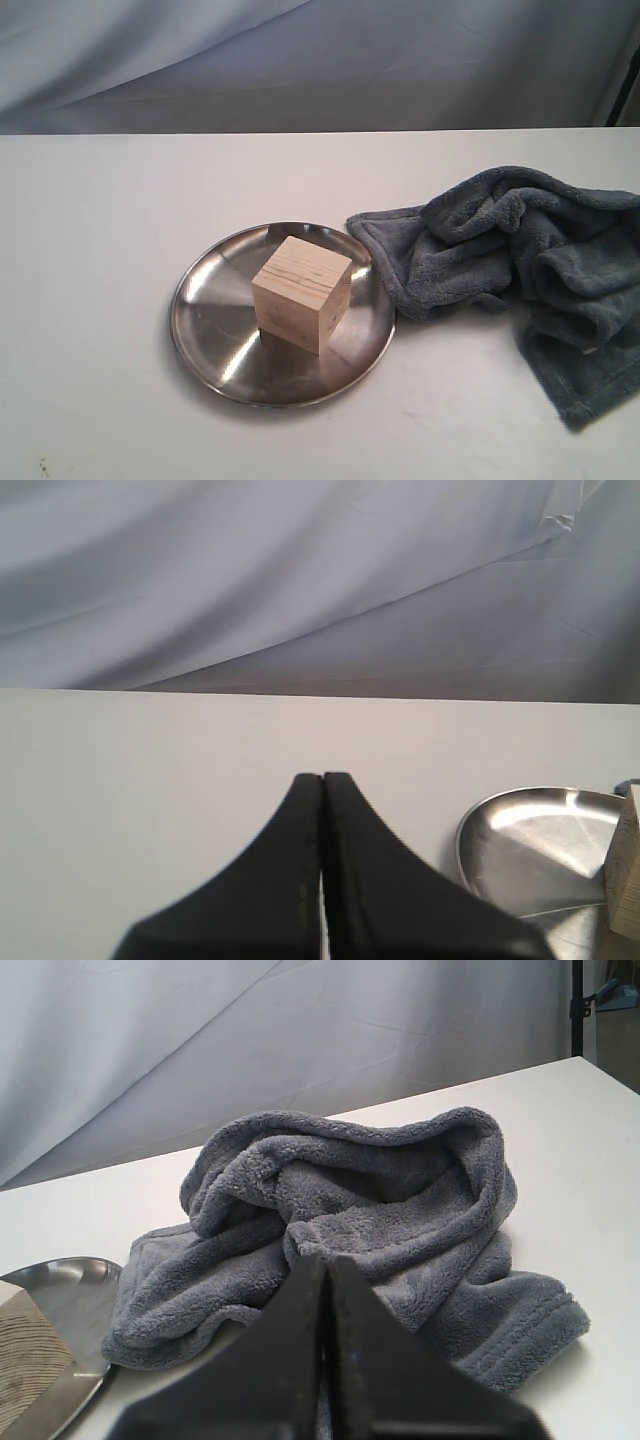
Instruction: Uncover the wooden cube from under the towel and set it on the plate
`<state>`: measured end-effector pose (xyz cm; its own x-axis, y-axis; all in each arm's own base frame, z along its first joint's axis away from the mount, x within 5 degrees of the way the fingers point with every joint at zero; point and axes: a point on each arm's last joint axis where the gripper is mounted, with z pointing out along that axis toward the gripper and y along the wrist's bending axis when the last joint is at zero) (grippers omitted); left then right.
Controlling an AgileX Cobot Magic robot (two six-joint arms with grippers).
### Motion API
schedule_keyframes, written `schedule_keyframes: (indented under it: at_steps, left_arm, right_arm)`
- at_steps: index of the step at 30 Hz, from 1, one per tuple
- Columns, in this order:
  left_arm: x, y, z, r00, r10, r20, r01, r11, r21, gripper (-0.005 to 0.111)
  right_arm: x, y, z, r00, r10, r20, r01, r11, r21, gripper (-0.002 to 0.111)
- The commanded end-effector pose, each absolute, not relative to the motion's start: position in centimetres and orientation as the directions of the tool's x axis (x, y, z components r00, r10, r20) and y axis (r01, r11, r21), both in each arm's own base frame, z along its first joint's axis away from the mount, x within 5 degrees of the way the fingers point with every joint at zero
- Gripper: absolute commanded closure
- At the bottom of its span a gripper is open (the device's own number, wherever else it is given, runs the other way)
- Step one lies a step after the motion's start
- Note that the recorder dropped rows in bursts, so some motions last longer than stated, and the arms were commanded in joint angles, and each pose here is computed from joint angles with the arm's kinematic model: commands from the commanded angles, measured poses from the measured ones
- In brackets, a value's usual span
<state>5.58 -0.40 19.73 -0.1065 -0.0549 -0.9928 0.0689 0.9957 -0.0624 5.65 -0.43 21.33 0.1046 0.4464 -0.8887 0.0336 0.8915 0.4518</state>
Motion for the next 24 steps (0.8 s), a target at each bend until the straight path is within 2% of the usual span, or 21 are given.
schedule_keyframes:
  at_steps: [1, 4, 24]
  left_arm:
    - [5.55, -0.36, 19.25, -0.144, -0.05, -0.988, 0.063, 0.996, -0.06, 0.107]
    - [5.47, -0.34, 18.81, -0.192, -0.045, -0.98, 0.058, 0.997, -0.057, 0.107]
    - [5.49, -0.36, 18.91, -0.182, -0.055, -0.982, 0.06, 0.996, -0.067, 0.107]
  right_arm:
    - [5.61, -0.38, 21.18, 0.097, 0.455, -0.885, 0.032, 0.888, 0.46, 0.105]
    - [5.61, -0.38, 21.18, 0.097, 0.455, -0.885, 0.032, 0.888, 0.46, 0.105]
    - [5.61, -0.38, 21.18, 0.097, 0.455, -0.885, 0.032, 0.888, 0.46, 0.105]
